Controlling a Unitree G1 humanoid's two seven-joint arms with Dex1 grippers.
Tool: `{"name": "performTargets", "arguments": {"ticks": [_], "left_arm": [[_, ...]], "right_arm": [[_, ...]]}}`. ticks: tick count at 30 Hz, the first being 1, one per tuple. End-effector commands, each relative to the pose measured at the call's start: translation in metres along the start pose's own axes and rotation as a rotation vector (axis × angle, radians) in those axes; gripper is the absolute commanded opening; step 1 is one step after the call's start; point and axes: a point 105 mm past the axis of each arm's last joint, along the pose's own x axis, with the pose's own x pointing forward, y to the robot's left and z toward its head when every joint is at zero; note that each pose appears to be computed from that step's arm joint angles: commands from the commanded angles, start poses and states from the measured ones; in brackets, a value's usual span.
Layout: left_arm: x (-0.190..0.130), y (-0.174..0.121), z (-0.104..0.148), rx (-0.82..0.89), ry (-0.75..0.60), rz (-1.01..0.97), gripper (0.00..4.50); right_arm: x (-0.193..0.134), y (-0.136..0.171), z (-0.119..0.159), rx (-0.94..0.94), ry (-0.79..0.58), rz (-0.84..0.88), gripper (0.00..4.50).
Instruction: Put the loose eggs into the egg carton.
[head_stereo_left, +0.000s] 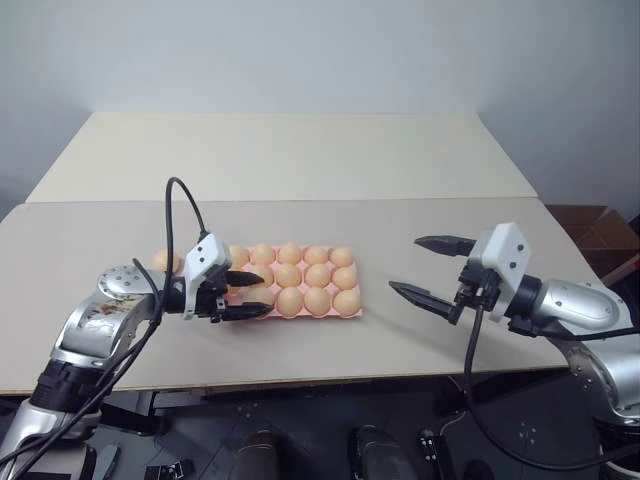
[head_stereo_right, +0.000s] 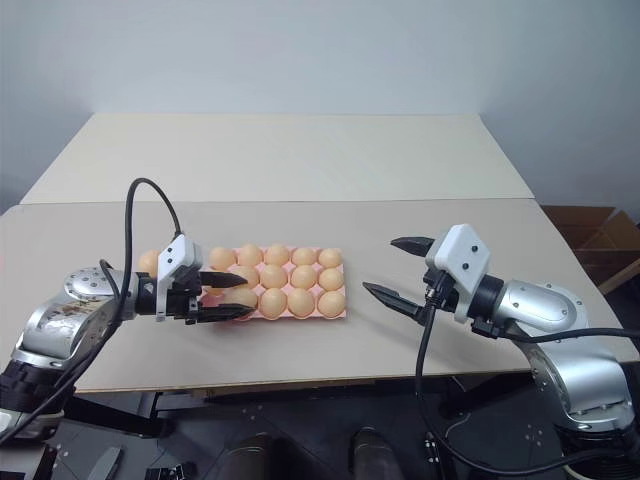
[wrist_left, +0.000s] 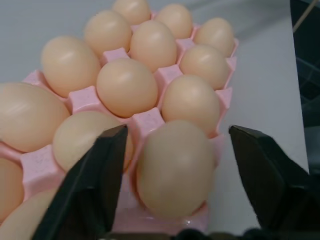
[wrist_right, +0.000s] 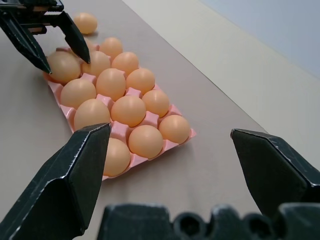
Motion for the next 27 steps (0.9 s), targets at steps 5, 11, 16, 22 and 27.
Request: {"name": "performTargets", "arguments": {"ticks": [5, 11, 16, 22, 27], "left_arm": [[-0.042, 0.009, 0.035, 0.051, -0.111, 0.114, 4.47], [-0.113, 0.012, 0.018, 0.032, -0.073, 0.325, 4.47], [-0.164, 0.006, 0.001, 0.015, -0.021, 0.501, 4.47], [-0.205, -0.012, -0.025, -0.054, 0.036, 0.643, 4.47], [-0.197, -0.019, -0.031, -0.094, 0.018, 0.661, 4.47]], "right_arm": [[-0.003, 0.0, 0.013, -0.036, -0.037, 0.001, 4.5], [-0.003, 0.002, 0.011, -0.03, -0.033, 0.052, 4.5], [-0.005, 0.0, 0.007, -0.027, -0.02, 0.088, 4.5], [-0.009, -0.003, 0.002, -0.012, -0.005, 0.118, 4.5], [-0.01, -0.005, 0.0, -0.011, 0.001, 0.116, 4.5]]}}
